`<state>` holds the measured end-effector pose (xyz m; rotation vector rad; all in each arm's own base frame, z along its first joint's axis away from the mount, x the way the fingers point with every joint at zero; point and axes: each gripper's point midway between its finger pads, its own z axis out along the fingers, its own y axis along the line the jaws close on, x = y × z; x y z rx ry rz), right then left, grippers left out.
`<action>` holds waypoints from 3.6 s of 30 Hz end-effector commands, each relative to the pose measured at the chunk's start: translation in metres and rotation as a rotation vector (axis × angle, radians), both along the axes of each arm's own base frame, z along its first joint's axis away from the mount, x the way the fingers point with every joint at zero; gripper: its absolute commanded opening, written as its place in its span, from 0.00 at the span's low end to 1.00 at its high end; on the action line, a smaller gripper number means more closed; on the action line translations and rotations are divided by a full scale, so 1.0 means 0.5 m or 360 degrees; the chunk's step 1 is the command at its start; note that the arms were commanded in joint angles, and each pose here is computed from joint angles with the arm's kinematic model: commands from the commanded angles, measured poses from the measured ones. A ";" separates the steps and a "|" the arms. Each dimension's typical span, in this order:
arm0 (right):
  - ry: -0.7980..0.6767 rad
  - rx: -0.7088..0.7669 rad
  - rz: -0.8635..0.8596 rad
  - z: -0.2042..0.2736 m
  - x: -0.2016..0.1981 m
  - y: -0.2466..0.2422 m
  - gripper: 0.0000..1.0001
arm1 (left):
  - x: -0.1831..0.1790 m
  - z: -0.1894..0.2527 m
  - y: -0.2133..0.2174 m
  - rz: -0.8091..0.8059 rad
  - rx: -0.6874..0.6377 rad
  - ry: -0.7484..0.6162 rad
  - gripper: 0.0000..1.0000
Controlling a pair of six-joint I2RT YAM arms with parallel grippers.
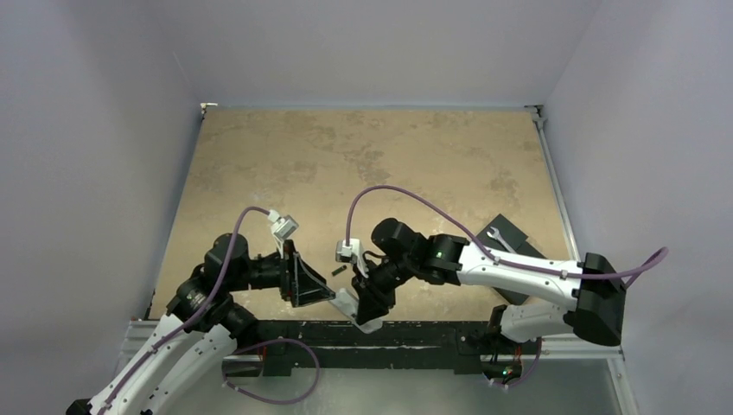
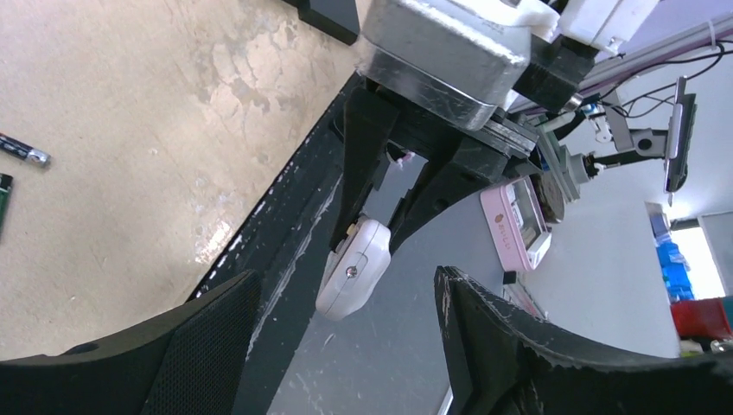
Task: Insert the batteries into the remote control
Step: Turn over the remote control at the center of the board, then remove the battery cover from the remote control.
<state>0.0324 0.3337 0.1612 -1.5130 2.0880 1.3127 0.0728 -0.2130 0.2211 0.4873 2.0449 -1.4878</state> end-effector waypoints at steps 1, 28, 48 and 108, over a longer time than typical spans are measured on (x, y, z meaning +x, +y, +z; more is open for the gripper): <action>0.0067 0.0189 0.0137 0.071 -0.008 0.030 0.00 | -0.015 0.010 -0.005 -0.0099 -0.0054 -0.0059 0.73; 0.0178 0.0204 0.0192 0.080 0.018 0.083 0.00 | -0.035 -0.023 -0.004 -0.0194 -0.0015 -0.0014 0.10; 0.0008 0.0268 -0.0152 0.098 0.059 0.035 0.38 | -0.003 0.007 -0.002 0.0003 -0.0084 -0.0045 0.00; 0.0503 0.0963 -0.1365 0.123 0.150 -0.090 0.66 | 0.091 0.049 0.028 0.0612 -0.0762 0.0187 0.00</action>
